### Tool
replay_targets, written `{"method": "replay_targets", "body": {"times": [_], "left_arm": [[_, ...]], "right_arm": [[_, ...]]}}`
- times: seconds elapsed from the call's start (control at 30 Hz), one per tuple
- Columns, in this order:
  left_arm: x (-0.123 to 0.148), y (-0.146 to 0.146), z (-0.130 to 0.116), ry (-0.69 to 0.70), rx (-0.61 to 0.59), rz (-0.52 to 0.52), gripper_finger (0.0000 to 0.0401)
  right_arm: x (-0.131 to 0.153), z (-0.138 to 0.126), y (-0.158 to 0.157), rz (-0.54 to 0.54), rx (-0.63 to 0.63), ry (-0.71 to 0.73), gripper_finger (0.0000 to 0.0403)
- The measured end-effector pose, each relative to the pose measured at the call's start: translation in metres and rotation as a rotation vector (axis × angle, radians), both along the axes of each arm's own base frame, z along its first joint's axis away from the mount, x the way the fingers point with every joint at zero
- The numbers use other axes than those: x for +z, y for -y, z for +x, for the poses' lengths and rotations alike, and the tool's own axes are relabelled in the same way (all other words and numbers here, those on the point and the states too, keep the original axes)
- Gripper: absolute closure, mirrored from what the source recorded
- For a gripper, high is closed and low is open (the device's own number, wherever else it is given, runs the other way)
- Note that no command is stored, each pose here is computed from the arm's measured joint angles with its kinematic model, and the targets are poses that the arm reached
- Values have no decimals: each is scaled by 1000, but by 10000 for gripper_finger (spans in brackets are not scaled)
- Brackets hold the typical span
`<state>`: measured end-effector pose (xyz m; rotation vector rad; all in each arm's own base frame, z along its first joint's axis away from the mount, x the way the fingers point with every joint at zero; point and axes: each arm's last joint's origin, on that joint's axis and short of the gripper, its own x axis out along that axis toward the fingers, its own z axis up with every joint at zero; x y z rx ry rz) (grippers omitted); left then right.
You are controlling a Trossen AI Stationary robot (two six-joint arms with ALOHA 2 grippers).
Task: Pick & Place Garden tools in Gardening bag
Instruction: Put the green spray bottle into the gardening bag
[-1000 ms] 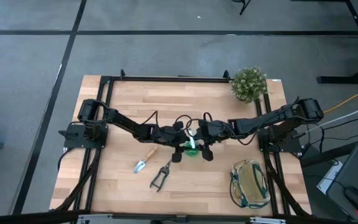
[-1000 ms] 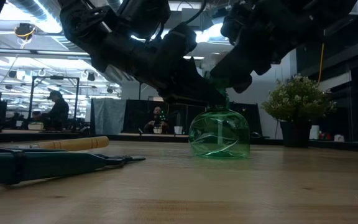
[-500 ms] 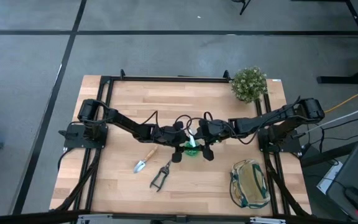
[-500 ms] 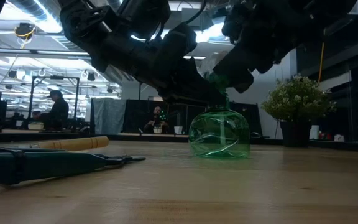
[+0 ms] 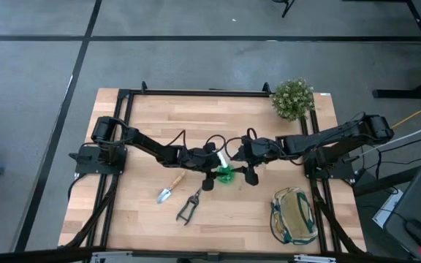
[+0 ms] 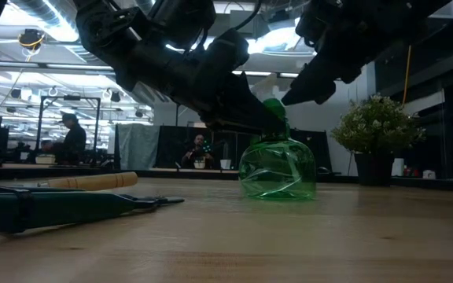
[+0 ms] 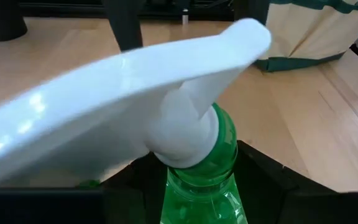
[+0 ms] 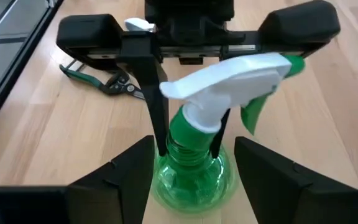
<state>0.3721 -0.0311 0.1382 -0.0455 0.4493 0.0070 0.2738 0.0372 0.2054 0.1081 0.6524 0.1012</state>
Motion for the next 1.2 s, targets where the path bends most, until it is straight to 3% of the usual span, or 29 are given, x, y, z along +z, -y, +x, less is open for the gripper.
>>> {"method": "replay_targets", "body": {"times": [0.27, 0.6, 0.77, 1.2], "left_arm": [[0, 0, 0, 0, 0, 0, 249], [0, 0, 0, 0, 10, 5, 249], [0, 0, 0, 0, 10, 6, 245], [0, 0, 0, 0, 10, 7, 248]], "right_arm": [[5, 3, -3, 6, -41, 58, 182], [-4, 9, -3, 79, -115, 35, 234], [-12, 17, -5, 150, -110, 40, 237], [-14, 18, -7, 152, -128, 35, 244]]}}
